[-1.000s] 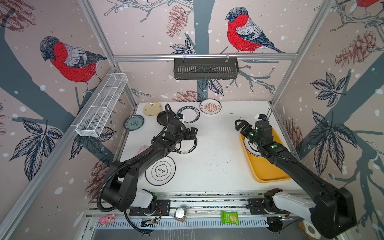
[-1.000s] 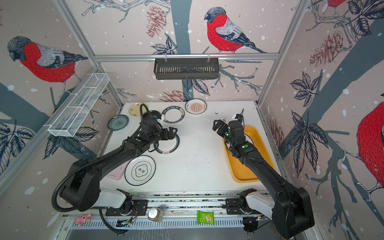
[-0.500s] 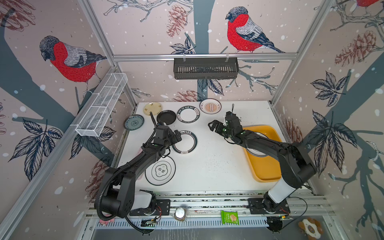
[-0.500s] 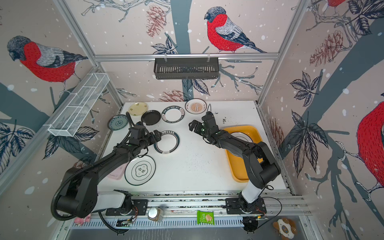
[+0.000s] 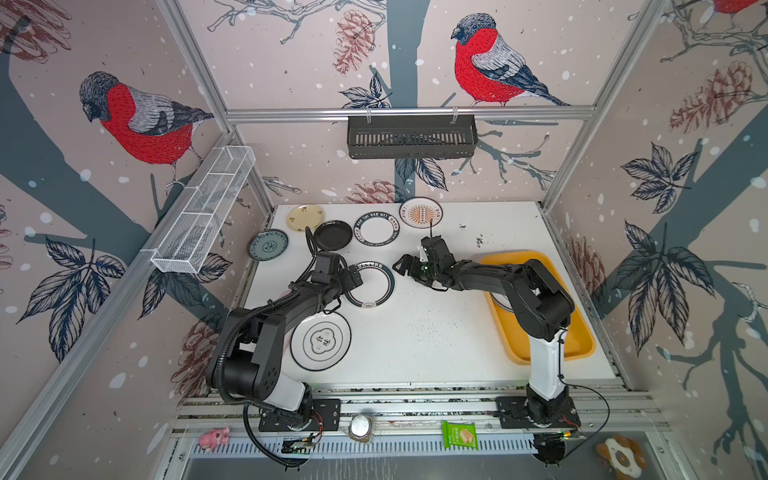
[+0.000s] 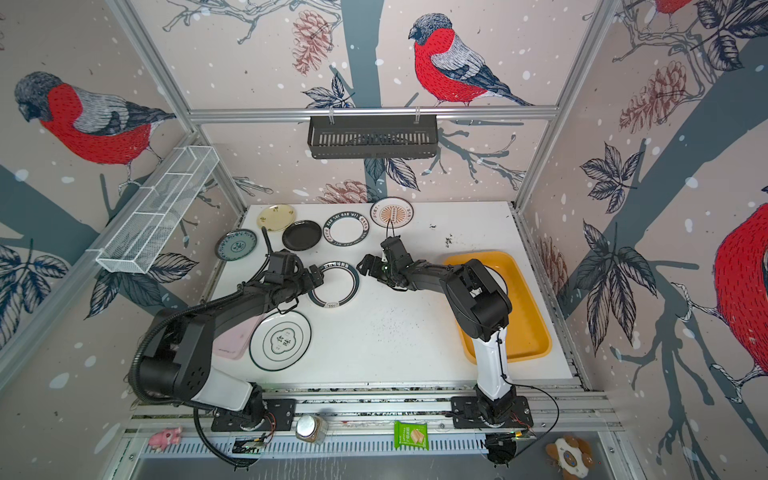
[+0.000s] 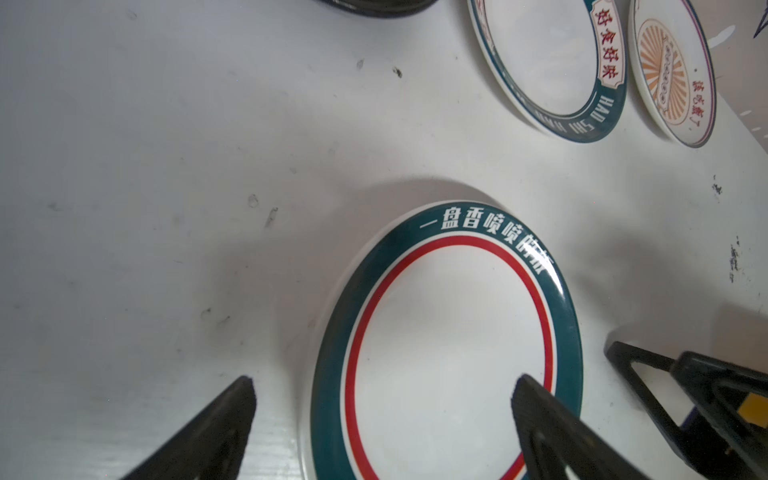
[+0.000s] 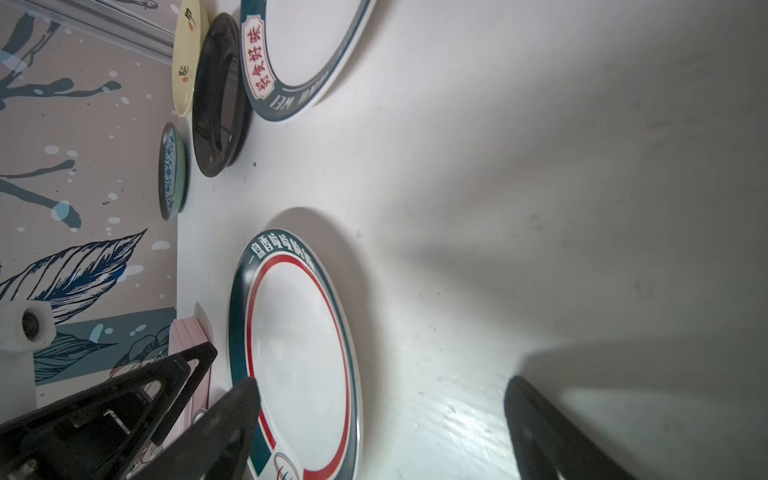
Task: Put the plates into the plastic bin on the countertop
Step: 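Grasp the green-and-red rimmed plate's edge with the right gripper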
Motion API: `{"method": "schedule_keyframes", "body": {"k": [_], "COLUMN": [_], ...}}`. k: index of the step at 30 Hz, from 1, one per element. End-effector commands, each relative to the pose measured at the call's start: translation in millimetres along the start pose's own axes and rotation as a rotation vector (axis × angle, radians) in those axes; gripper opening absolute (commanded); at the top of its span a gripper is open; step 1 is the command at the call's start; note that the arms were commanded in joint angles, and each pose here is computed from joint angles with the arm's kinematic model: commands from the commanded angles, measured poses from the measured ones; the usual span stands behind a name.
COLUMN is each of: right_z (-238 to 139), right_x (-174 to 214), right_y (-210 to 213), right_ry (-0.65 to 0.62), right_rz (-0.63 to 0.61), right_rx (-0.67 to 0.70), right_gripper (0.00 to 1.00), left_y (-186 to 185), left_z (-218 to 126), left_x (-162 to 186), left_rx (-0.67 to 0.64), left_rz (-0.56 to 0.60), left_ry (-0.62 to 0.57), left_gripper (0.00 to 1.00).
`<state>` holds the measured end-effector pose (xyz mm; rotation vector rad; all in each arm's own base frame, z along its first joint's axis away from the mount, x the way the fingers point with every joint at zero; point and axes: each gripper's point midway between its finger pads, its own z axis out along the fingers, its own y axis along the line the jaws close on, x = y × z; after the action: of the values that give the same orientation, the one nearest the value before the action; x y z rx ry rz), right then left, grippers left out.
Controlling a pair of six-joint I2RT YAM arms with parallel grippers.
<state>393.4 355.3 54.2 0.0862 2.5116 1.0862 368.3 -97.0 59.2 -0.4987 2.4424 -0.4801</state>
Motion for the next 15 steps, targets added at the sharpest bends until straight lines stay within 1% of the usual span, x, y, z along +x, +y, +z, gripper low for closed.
{"method": "schedule_keyframes", "body": {"k": [1, 5, 6, 11, 15], "right_z": [7, 16, 18, 25, 28], "right_x": [4, 13, 15, 28, 36], "right_y": [8, 14, 14, 12, 10], "right_ry": [0.027, 0.072, 0.086, 0.136, 0.171], "right_rz": [0.014, -0.007, -0.01, -0.017, -0.029], "right_rx": [-0.047, -0.063, -0.061, -0.051, -0.038], "right_gripper": [0.91, 0.87, 0.85, 0.77, 0.67], "left_y": [-4, -3, -5, -14, -15], "left_z": [4, 7, 8, 13, 16], "left_x": [-1, 3, 3, 11, 13], "left_rx": [0.023, 0.028, 0.036, 0.098, 0.111], "left_rz": [-0.001, -0.003, -0.005, -0.008, -0.01], "left_ry": [0.004, 0.016, 0.019, 0.059, 0.069], "left_gripper": [0.97, 0.96, 0.97, 0.97, 0.96]}}
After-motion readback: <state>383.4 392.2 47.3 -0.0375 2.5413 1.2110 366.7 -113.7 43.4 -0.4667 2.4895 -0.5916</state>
